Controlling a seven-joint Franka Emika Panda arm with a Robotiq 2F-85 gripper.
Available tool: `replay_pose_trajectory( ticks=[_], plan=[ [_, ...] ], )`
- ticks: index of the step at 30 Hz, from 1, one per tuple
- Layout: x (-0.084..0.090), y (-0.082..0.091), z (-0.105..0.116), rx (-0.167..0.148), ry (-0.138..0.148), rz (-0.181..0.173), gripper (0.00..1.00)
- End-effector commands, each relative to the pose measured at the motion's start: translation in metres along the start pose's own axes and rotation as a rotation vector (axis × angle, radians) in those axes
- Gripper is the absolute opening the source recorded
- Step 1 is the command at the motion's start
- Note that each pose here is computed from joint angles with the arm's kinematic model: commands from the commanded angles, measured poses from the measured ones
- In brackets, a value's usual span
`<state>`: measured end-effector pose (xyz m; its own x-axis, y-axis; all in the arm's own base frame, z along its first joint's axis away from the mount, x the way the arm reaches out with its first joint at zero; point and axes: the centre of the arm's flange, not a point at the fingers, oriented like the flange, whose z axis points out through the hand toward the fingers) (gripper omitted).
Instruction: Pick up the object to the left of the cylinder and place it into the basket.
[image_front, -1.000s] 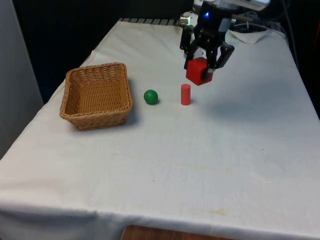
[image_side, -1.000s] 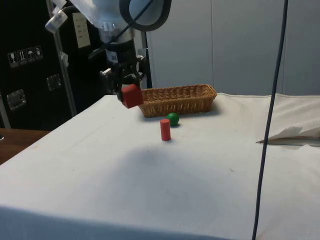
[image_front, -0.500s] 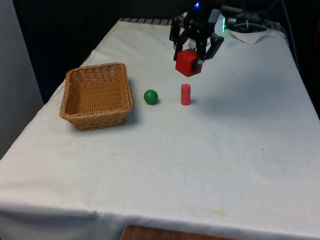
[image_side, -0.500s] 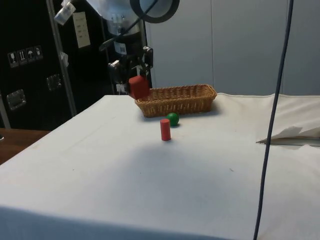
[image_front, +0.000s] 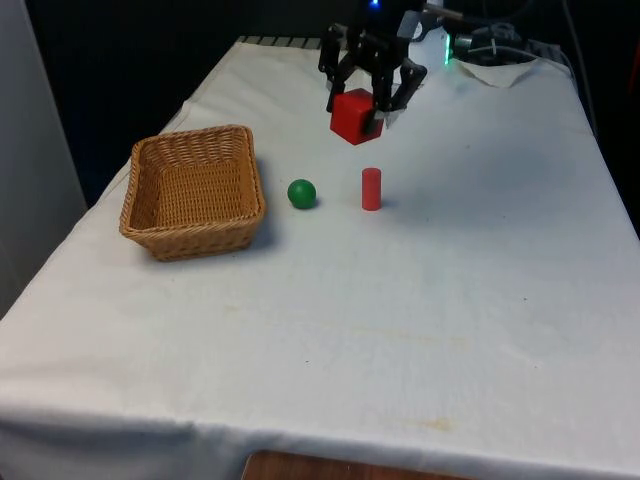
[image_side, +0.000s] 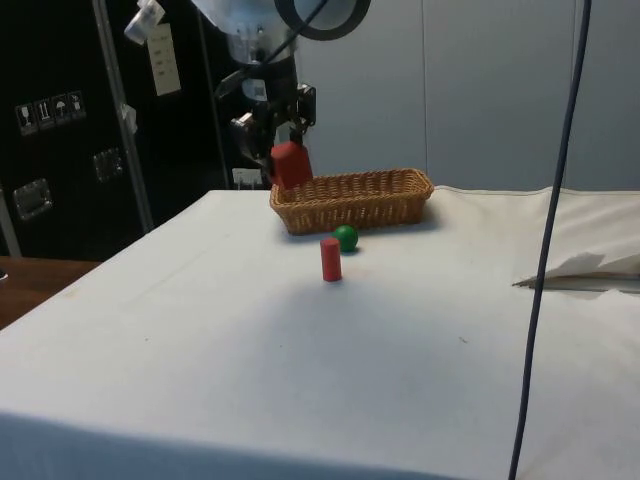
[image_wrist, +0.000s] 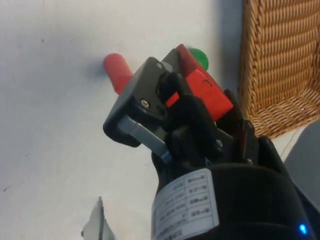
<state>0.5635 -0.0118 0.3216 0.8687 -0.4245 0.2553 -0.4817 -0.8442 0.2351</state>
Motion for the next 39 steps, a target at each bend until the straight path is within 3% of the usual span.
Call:
replay_pose_trajectory(
  ticks=[1, 8, 9, 11, 17, 18, 19, 26, 28, 29, 36, 37, 39],
  plan=[
    [0.000, 0.002, 0.000, -0.003, 0.001, -0.003, 0.12],
    [0.003, 0.018, 0.002, -0.022, 0.016, -0.032, 0.12],
    [0.004, 0.015, 0.004, -0.024, 0.006, -0.028, 0.12],
    [0.005, 0.023, 0.004, -0.031, 0.019, -0.041, 0.12],
    [0.008, 0.034, 0.009, -0.048, 0.020, -0.059, 0.12],
    [0.008, 0.032, 0.010, -0.051, 0.010, -0.054, 0.12],
    [0.009, 0.038, 0.010, -0.053, 0.020, -0.063, 0.12],
    [0.015, 0.055, 0.016, -0.069, 0.021, -0.077, 0.12],
    [0.015, 0.053, 0.016, -0.071, 0.010, -0.072, 0.12],
    [0.017, 0.057, 0.017, -0.069, 0.022, -0.079, 0.12],
    [0.024, 0.080, 0.032, -0.076, 0.029, -0.088, 0.12],
    [0.024, 0.077, 0.031, -0.084, 0.020, -0.085, 0.12],
    [0.026, 0.084, 0.035, -0.075, 0.034, -0.089, 0.12]
  ],
)
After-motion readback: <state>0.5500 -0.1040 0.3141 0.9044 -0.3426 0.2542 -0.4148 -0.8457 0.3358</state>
